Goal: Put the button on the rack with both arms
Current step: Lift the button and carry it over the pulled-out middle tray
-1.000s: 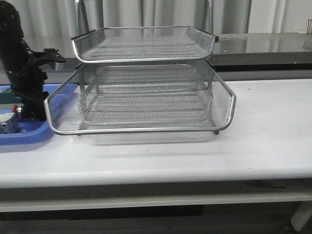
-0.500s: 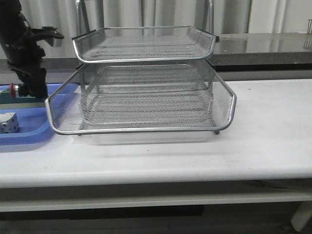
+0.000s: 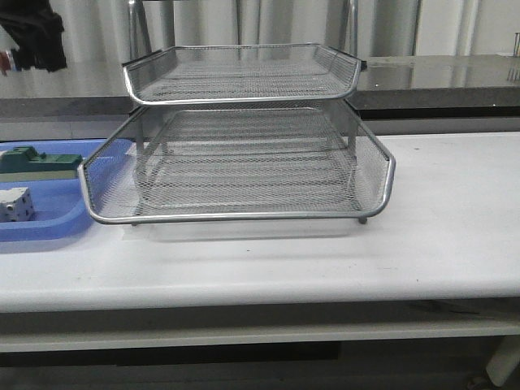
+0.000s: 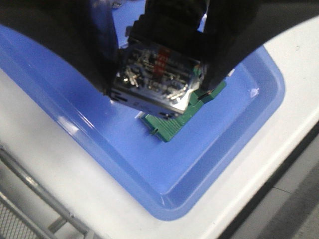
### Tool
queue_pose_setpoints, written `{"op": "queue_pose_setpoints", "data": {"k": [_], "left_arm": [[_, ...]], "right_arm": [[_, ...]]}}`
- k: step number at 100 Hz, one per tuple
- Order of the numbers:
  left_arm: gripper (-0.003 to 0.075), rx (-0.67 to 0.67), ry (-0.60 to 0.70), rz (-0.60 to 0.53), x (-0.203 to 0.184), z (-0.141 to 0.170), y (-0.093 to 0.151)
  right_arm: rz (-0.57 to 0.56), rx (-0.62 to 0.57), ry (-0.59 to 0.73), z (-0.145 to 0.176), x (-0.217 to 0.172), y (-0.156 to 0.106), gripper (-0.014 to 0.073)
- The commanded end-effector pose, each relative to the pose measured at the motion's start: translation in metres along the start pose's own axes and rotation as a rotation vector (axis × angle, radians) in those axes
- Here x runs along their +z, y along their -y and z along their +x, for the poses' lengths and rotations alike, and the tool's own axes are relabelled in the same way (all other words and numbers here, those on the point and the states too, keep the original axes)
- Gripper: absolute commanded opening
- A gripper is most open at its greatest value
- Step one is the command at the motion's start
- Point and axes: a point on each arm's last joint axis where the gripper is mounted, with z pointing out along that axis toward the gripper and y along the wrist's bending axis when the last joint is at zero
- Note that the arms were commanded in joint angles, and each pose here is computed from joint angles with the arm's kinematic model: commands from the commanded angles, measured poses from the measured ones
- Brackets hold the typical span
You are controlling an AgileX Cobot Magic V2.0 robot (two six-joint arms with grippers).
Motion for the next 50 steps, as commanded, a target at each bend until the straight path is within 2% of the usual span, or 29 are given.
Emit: {"op": "queue_pose_setpoints", "data": {"k": [1,27,50], "left_arm": [[-0.002,-0.029,0.12,-0.068,-0.075,-0.008,-0.006],[-0.0021,-0.024,0.17,-0.085,-0.145,0.004,0.009],[-0.0021,0.046,0.201,-0.016,-0.182,0.008,0.054]], "right_arm": [[-0.007,-0.011,0.099,-0.014,-0.005,-0.001,-0.0069],[-0.007,-0.011,0.099,-0.014,-0.005,-0.001,-0.0069],[-0.007,-0.011,0.099,-0.014,-0.005,-0.001,-0.0069]]}}
